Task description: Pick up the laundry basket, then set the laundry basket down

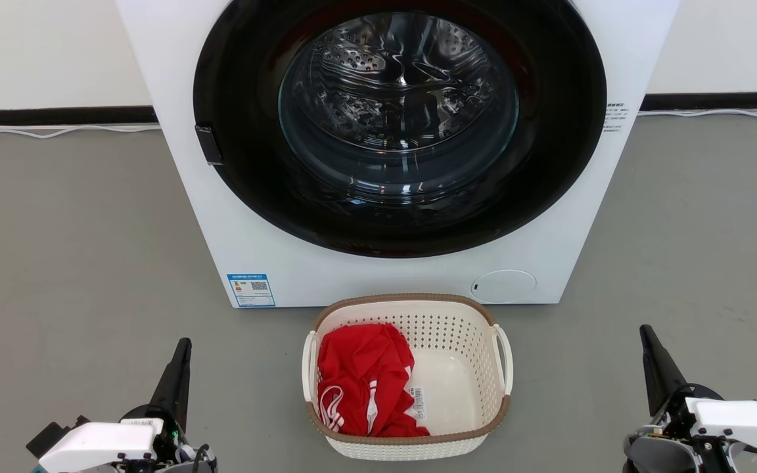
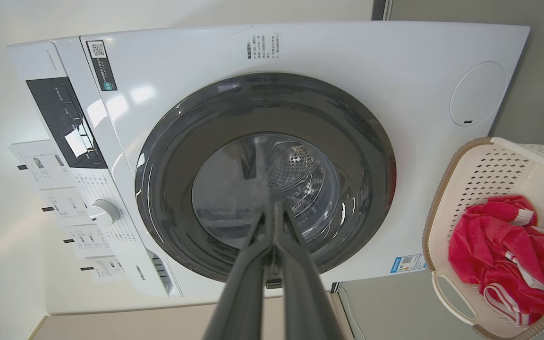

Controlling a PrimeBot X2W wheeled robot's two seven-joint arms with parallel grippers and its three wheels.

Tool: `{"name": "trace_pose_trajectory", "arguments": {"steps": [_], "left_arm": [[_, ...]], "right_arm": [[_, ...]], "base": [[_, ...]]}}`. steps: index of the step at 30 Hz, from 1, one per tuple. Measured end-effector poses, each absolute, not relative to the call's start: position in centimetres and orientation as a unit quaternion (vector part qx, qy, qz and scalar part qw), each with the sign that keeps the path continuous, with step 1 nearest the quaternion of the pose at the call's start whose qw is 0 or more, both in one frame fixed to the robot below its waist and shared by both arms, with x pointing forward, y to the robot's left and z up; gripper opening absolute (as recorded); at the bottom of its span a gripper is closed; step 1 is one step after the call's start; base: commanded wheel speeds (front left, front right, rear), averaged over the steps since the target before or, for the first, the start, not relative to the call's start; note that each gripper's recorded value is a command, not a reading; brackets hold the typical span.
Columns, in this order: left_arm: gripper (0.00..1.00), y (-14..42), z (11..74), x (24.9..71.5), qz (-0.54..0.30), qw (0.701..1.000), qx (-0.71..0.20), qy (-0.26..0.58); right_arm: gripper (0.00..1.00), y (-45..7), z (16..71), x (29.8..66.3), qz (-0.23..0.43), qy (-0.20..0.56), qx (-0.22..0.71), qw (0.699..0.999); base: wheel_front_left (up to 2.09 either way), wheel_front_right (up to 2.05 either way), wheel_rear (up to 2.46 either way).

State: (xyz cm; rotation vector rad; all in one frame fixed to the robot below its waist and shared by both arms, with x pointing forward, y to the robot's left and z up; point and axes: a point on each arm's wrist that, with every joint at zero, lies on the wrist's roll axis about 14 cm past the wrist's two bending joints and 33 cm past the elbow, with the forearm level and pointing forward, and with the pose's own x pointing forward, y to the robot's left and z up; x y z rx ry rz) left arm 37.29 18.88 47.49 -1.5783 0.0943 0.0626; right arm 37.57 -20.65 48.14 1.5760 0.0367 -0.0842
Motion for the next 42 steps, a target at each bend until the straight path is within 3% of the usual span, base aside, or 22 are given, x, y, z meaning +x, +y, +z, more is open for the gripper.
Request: {"name": "trace_pose_trajectory", "arguments": {"steps": [42], "left_arm": [[0.00, 18.88, 47.49, 37.30, 0.028, 0.703, -0.709, 0.042]], "right_arm": [[0.00, -20.65, 48.14, 37.57, -0.038, 0.017, 0.709, 0.704]], "base": [[0.00, 0.00, 0.00]]}}
